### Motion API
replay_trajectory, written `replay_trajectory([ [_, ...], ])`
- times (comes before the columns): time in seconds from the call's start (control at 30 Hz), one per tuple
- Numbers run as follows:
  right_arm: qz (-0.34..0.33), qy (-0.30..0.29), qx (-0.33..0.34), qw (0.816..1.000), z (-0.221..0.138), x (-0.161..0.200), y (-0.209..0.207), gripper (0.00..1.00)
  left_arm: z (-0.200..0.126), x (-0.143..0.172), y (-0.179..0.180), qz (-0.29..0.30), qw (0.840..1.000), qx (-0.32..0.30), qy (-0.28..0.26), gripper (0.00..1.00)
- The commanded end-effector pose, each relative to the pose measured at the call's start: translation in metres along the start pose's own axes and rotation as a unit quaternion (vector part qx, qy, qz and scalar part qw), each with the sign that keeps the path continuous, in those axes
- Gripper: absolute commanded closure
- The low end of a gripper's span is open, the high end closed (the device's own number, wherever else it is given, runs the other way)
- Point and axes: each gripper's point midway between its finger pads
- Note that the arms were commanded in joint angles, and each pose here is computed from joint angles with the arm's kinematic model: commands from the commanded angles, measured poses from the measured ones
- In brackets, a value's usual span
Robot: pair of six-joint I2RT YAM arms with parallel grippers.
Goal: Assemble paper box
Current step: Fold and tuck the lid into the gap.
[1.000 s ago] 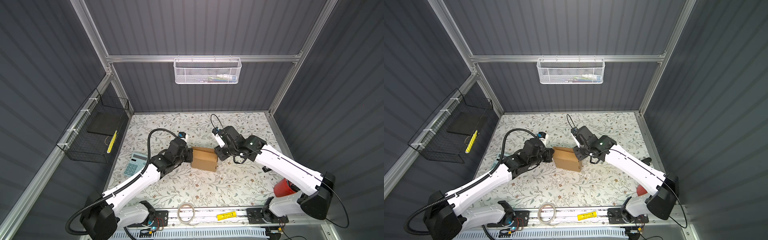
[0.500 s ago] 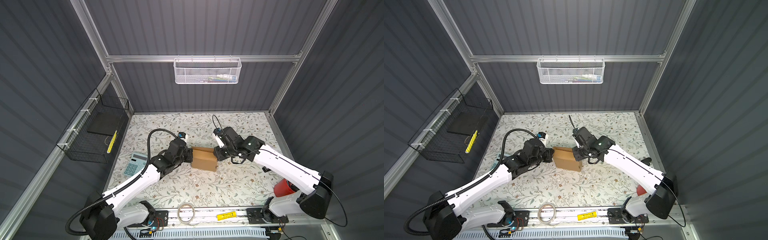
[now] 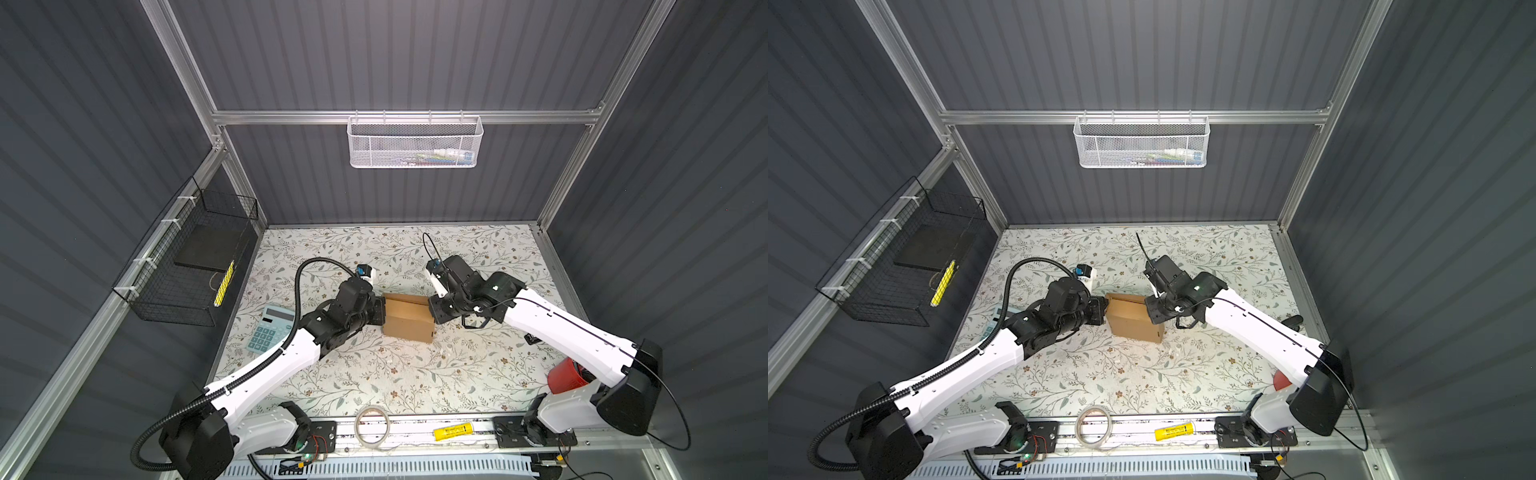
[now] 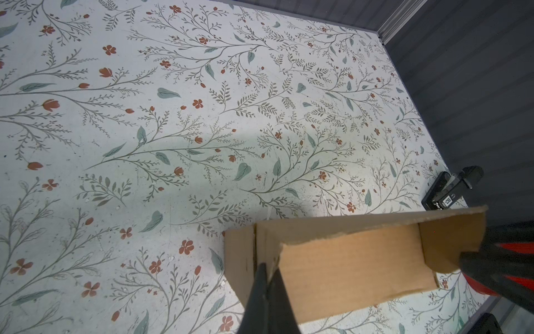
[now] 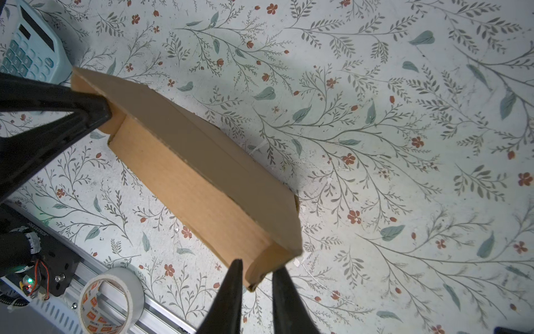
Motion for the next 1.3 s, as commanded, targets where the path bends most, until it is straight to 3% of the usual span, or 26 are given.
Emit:
replay_trajectory([
  [0.0, -0.009, 0.018, 0.024, 1.000, 0.0065, 0.0093, -0.0094, 0.79, 0.0016, 0.0247, 0.0034, 0.012, 0.999, -0.005, 0.040, 1.00],
  [0.4, -0.027, 0.028, 0.034, 0.999, 0.0073, 0.0156, -0.0141, 0.87, 0.0025, 0.0253, 0.0031, 0.012, 0.999, -0.005, 0.042, 1.00],
  [0.93, -0.036, 0.029, 0.024, 0.999, 0.0101, 0.0177, -0.0115, 0.90, 0.0033, 0.0281, 0.0026, 0.014, 0.999, -0.005, 0.045, 1.00],
  [1.27, -0.038, 0.003, 0.017, 0.999, 0.0001, 0.0085, -0.0094, 0.70, 0.0040, 0.0306, 0.0045, 0.013, 0.999, -0.009, 0.044, 1.00],
])
Point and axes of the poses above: each gripper's point midway between its finger pads, its own z axis out along the fingers, its own y axis along the line the jaws close on, x = y × z, and after that the axes turned 8 degrees about z, right-handed
